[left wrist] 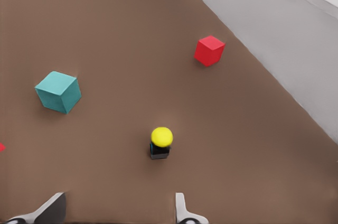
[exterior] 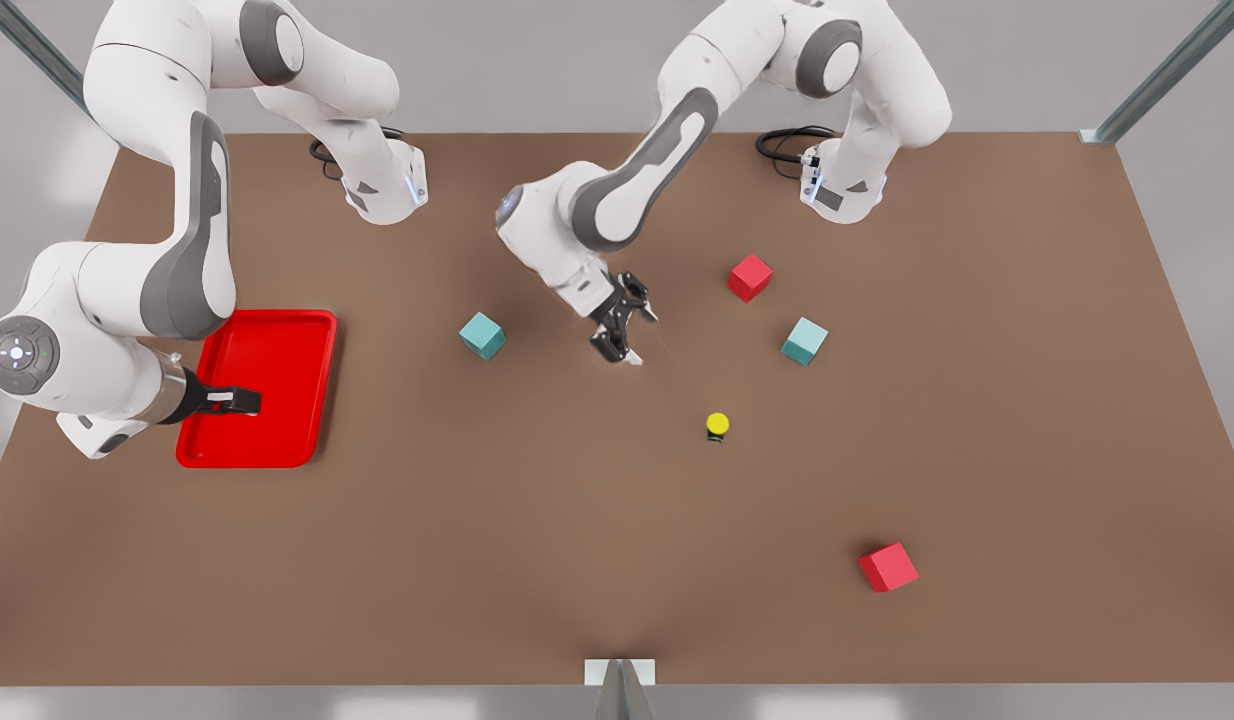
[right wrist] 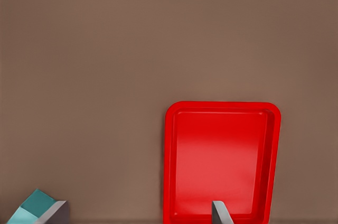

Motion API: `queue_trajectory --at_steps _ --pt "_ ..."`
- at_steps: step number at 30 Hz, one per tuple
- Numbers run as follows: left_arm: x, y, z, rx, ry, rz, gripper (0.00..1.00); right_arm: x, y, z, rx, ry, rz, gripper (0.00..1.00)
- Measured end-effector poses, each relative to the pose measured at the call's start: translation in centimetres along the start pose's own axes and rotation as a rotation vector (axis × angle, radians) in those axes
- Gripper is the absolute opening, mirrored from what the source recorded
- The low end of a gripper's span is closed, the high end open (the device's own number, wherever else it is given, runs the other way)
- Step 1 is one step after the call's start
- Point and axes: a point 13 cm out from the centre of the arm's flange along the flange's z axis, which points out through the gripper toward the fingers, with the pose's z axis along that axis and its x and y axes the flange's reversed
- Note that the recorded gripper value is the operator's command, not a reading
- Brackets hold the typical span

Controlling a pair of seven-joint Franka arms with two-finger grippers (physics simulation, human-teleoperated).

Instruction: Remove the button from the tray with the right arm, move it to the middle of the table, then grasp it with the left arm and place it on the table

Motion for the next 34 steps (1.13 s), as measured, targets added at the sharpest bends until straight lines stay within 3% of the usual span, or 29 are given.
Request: queue_trajectory --at_steps 3,6,12,16,22,34 --pt "-25.2 -5.7 0.5 -0.17 0.316 -0.175 1.0 0.0 0.0 -0.4 0.0 -0.005 0.001 1.0" --pt "-38.5 -4.7 8.6 -0.287 0.515 -0.153 1.0 0.0 0.0 -0.5 0.0 -0.007 0.001 1.0" --pt "-43.3 0.5 11.4 -0.168 0.804 0.21 1.0 -0.3 0.4 -1.2 -0.003 -0.03 0.008 1.0" --pt "-44.0 4.6 13.6 -0.076 0.771 0.425 1.0 -0.8 3.1 -2.5 -0.024 -0.067 -0.026 1.0" --pt "-46.2 4.3 15.3 0.056 0.733 0.654 1.0 -1.2 3.7 -0.7 -0.035 -0.041 -0.029 1.0" --pt "-49.4 4.7 17.2 0.188 0.704 0.927 1.0 -2.1 4.1 1.9 -0.04 -0.021 -0.03 1.0"
